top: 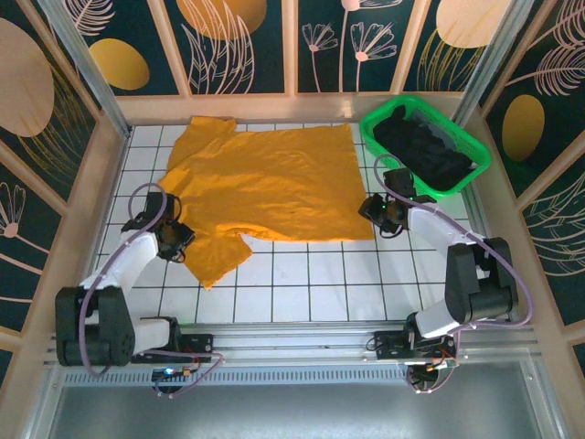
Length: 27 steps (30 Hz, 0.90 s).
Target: Fold and stack the t-shirts
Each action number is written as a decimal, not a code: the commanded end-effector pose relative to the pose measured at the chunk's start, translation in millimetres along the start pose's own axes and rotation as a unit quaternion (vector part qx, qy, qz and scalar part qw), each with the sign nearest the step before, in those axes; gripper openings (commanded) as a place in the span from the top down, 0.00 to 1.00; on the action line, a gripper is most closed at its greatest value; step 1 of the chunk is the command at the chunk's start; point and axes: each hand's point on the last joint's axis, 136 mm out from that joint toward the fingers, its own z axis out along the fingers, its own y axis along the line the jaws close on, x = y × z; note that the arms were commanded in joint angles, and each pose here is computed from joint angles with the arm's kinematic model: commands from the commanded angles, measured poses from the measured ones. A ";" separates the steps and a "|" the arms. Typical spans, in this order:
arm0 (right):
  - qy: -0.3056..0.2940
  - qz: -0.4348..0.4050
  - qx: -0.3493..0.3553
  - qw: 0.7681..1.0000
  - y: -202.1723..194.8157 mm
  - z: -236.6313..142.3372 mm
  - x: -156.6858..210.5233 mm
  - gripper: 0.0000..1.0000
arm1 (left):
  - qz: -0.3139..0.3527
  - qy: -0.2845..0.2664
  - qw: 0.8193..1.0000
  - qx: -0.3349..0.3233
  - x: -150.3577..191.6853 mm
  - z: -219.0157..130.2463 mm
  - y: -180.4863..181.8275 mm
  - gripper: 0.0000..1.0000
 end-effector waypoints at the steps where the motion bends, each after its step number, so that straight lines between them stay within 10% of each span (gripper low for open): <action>1: 0.009 -0.016 0.001 1.000 4.7 -0.2 0.1 0.53 | 0.056 0.072 0.995 -0.027 55.8 -0.3 19.0 0.67; 18: 0.021 -0.015 -0.015 1.000 11.5 3.5 3.5 0.49 | 0.126 0.108 0.984 -0.066 115.1 19.6 47.2 0.58; 27: -0.005 0.010 0.027 1.000 -15.1 2.4 4.6 0.50 | 0.115 0.035 0.989 -0.081 84.6 19.1 32.3 1.00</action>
